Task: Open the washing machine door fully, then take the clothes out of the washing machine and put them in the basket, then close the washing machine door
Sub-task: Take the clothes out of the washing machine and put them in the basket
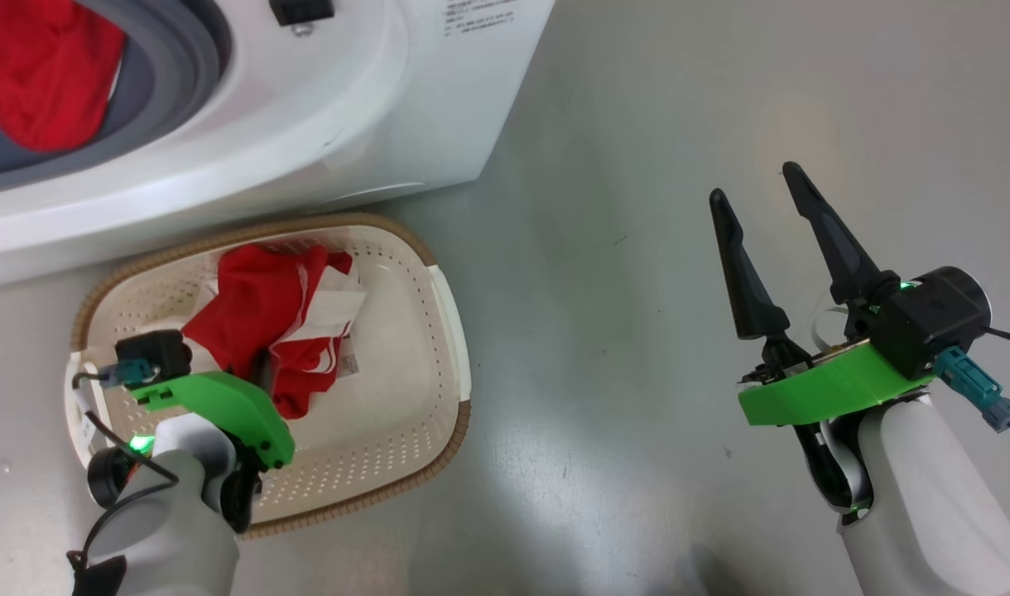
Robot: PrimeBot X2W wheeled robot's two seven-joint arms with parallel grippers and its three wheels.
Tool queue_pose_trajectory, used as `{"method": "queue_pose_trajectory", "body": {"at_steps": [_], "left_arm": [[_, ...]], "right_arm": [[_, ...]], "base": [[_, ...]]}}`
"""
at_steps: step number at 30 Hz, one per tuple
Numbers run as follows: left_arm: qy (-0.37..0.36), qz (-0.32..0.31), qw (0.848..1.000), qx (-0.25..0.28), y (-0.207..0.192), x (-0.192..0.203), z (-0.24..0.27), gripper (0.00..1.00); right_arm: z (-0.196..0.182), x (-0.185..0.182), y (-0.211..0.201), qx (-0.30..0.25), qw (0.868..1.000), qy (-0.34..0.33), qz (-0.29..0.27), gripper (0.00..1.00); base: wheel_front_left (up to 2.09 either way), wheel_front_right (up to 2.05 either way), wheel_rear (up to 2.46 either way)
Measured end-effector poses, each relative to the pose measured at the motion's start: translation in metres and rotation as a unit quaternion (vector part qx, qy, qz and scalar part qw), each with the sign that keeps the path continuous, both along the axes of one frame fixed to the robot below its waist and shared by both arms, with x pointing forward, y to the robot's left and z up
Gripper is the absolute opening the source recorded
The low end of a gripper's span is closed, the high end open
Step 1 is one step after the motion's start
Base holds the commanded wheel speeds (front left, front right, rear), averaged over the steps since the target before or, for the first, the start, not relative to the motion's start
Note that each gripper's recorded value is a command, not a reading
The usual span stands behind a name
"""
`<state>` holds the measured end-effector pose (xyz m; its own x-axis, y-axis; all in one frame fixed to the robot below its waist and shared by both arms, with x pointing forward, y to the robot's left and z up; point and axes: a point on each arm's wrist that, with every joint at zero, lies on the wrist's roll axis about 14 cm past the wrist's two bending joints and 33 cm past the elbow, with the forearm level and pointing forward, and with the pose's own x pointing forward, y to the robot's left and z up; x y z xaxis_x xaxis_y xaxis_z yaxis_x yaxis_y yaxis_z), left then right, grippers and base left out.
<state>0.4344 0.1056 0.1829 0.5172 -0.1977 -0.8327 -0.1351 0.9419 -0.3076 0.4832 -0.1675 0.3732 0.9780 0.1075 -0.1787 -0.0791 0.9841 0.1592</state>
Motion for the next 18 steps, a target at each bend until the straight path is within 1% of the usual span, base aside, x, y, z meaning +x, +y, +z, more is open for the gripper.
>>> {"method": "queue_pose_trajectory", "body": {"at_steps": [1, 5, 9, 18], "left_arm": [[-0.001, -0.001, 1.000, 0.000, 0.000, 0.001, 0.001, 1.00], [-0.021, 0.002, 1.000, 0.003, 0.001, 0.007, 0.009, 1.00], [-0.057, 0.011, 0.998, 0.010, 0.008, 0.018, 0.024, 1.00], [-0.141, 0.022, 0.990, 0.015, 0.017, 0.035, 0.071, 1.00]], "right_arm": [[0.000, 0.000, 0.000, 0.000, 1.000, 0.000, 0.000, 1.00], [0.006, 0.000, 0.000, 0.000, 1.000, -0.007, 0.000, 1.00], [0.018, 0.000, 0.000, 0.000, 1.000, -0.020, -0.001, 1.00], [0.053, -0.005, -0.006, -0.001, 0.998, -0.054, -0.009, 1.00]], "base": [[0.00, 0.00, 0.00], [0.00, 0.00, 0.00], [0.00, 0.00, 0.00], [0.00, 0.00, 0.00]]}}
